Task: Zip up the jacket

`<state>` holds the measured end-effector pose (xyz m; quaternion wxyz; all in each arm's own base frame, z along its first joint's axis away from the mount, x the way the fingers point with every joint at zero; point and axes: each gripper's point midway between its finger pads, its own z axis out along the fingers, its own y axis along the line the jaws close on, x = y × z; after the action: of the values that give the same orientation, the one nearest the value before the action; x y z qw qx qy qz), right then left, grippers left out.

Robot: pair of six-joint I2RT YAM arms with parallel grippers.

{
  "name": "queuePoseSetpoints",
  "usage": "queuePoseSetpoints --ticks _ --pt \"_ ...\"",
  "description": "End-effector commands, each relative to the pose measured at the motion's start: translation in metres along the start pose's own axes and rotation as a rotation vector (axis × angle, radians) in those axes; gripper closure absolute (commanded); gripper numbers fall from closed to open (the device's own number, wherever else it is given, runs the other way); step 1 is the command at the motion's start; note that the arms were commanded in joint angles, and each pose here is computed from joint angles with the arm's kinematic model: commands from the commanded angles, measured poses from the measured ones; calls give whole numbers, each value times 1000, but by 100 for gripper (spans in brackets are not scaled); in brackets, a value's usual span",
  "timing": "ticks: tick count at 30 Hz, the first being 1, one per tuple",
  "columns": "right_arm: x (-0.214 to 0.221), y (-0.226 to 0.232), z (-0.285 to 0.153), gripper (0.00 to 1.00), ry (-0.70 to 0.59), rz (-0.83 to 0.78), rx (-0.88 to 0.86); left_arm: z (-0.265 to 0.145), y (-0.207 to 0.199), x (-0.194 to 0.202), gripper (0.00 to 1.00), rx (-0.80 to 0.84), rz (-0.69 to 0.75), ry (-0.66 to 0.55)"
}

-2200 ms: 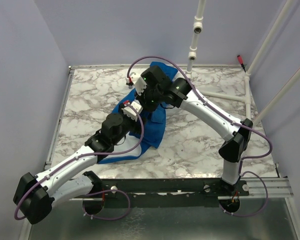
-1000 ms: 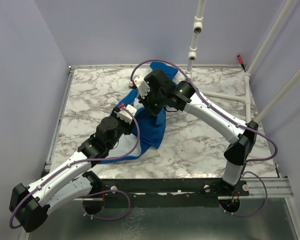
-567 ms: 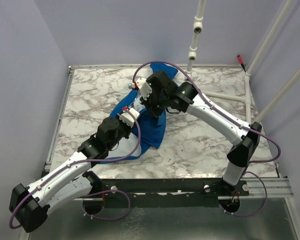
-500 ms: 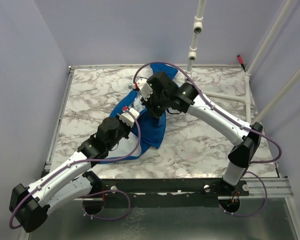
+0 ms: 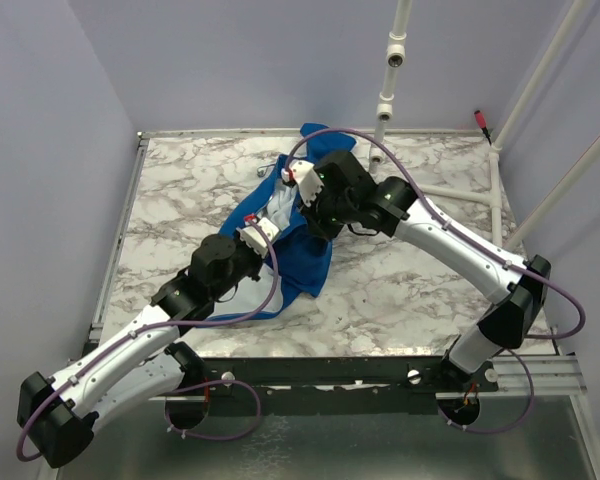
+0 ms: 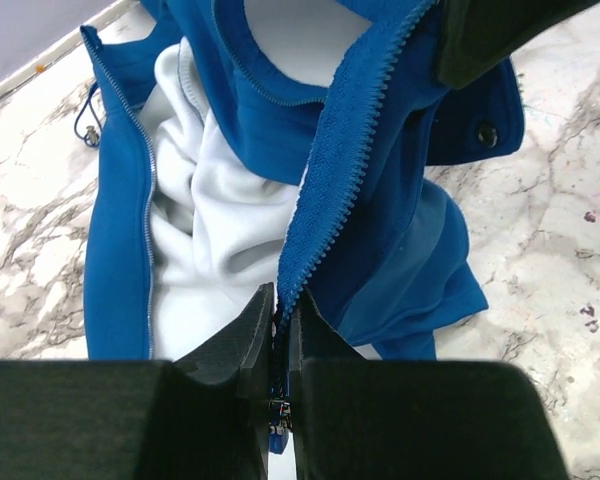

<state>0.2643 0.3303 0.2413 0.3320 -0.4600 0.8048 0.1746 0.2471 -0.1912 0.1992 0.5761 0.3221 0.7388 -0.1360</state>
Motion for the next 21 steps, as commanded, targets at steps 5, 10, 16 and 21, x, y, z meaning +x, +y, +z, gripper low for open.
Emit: queuePoseSetpoints --ticks 5,10,16,21 --pt "-2 21 -6 91 -238 -70 -113 -1 -24 -52 100 151 -83 -122" --pt "-8 21 -21 81 -419 -137 -119 2 -27 -67 100 175 -92 -147" --pt "2 33 -44 39 -586 -291 -195 -1 -27 -81 100 183 -89 -185" --pt "-6 18 -77 0 -678 -359 -151 -5 -28 -89 100 195 -82 -207"
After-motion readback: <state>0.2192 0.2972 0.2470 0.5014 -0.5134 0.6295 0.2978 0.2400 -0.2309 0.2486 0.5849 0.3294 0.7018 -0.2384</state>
